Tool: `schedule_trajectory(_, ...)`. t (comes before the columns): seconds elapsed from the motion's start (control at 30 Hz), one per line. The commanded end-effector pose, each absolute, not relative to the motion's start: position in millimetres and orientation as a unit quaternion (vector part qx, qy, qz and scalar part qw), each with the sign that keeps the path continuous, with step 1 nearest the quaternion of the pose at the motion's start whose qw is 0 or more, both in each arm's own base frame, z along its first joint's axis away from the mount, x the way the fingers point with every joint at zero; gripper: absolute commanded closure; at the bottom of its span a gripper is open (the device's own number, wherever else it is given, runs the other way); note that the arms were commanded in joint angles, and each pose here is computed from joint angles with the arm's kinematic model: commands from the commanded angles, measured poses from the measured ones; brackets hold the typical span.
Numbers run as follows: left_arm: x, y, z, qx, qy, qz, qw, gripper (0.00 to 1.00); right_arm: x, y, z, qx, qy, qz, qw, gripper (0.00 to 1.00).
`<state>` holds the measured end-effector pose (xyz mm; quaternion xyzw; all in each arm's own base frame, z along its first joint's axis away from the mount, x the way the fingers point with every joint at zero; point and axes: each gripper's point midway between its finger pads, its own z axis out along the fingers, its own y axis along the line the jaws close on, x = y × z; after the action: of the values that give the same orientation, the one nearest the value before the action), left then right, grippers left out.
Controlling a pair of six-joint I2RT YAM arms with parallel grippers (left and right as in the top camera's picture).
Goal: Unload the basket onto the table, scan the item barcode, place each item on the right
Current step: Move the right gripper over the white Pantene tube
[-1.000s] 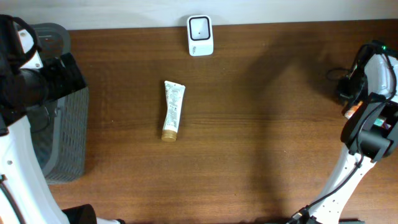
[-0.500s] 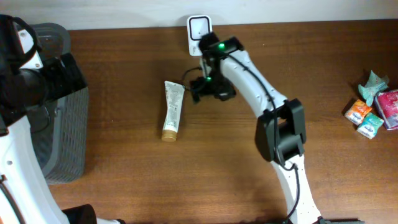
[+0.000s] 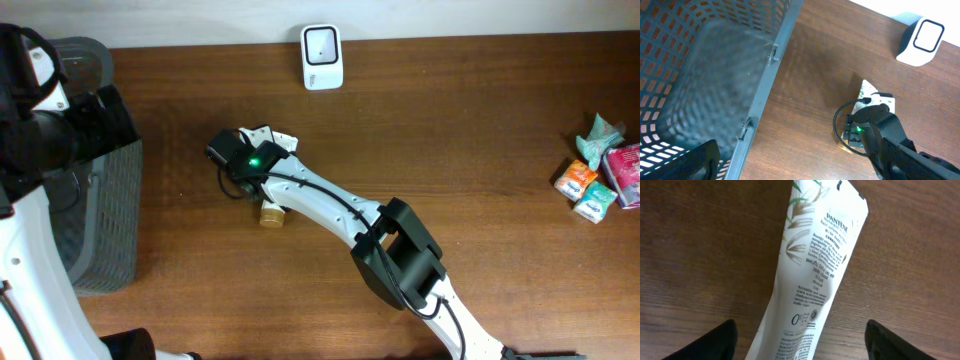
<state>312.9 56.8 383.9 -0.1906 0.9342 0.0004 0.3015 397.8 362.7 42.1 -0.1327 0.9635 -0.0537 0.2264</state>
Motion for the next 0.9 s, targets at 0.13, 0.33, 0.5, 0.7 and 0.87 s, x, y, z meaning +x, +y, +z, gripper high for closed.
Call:
schedule_trajectory(0.13,311,58,386,-0.187,0.934,0.005,0.304,0.01,405,316,37,-0.124,0.945,-0.175,0.245,0.66)
schedule_trajectory(0.33,311,58,386,-0.187,0.934,0.005,0.304,0.01,400,315,15,-0.179,0.953,-0.148,0.197,0.54)
schedule_trajectory(0.5,311,58,386,-0.187,0.934,0.005,0.304,0.01,396,312,10,-0.181,0.953,-0.152,0.188,0.68)
schedule_trajectory(0.7,311,58,386,-0.187,0.934,0.005,0.304,0.01,395,213,19,-0.135,0.949,-0.265,0.100,0.69)
schedule_trajectory(0.87,311,58,386,-0.187,0.934,0.005,0.304,0.01,394,206,80,-0.069,0.967,-0.231,0.082,0.50)
